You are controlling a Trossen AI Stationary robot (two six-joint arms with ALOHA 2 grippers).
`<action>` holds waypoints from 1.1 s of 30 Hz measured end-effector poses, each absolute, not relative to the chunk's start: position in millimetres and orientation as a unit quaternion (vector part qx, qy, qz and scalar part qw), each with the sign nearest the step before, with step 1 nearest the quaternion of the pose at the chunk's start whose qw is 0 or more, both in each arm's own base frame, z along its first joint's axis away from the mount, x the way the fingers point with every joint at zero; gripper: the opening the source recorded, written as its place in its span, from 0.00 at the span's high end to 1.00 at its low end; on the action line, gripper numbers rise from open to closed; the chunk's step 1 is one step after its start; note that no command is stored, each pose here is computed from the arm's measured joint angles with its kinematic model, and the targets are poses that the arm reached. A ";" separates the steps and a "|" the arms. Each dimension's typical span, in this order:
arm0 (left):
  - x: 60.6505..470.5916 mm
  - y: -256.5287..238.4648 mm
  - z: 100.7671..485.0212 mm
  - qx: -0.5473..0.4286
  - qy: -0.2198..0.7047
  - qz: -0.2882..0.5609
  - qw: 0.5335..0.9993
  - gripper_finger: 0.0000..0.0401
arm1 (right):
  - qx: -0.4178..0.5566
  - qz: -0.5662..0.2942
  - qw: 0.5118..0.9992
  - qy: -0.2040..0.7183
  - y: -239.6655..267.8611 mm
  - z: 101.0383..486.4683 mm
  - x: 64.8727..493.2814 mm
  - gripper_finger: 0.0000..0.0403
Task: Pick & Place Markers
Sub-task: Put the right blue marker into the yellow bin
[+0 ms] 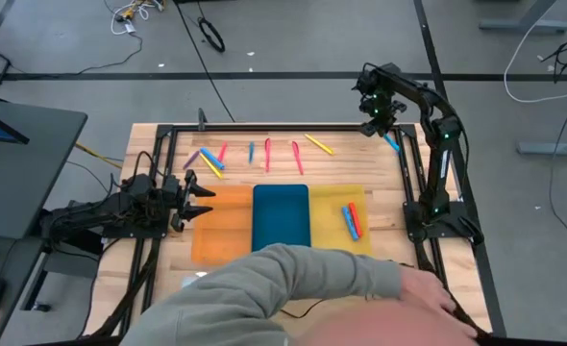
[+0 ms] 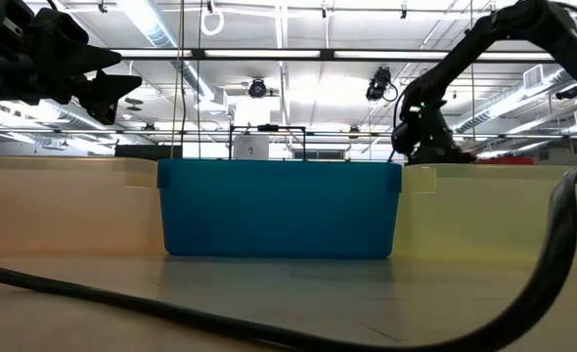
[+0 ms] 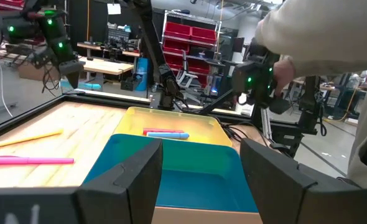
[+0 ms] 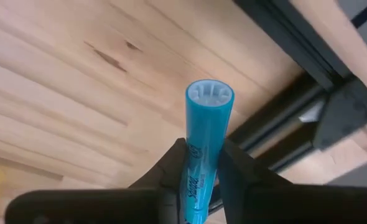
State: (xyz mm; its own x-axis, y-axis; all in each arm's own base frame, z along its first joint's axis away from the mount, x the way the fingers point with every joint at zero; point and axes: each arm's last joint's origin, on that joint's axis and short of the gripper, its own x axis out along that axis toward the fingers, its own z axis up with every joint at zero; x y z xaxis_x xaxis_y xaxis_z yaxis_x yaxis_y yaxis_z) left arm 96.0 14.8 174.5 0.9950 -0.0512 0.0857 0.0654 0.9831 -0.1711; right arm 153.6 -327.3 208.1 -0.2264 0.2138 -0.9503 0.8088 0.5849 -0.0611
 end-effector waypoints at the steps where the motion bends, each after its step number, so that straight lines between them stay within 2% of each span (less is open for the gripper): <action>1: 96.0 14.8 174.4 -0.087 -0.040 -0.029 0.995 0.45 | 0.355 -0.300 0.512 0.722 -325.6 212.4 153.4 0.85; 7: 96.0 14.8 174.5 -0.087 -0.041 -0.030 0.995 0.45 | 0.392 -0.356 0.493 0.690 -314.3 234.2 151.3 0.84; 19: 96.0 14.8 174.5 -0.087 -0.041 -0.029 0.995 0.45 | 0.441 -0.416 0.481 0.633 -292.5 269.8 147.9 0.84; 33: 96.1 14.8 174.4 -0.087 -0.040 -0.029 0.995 0.45 | 0.485 -0.444 0.467 0.591 -285.3 277.2 152.9 0.85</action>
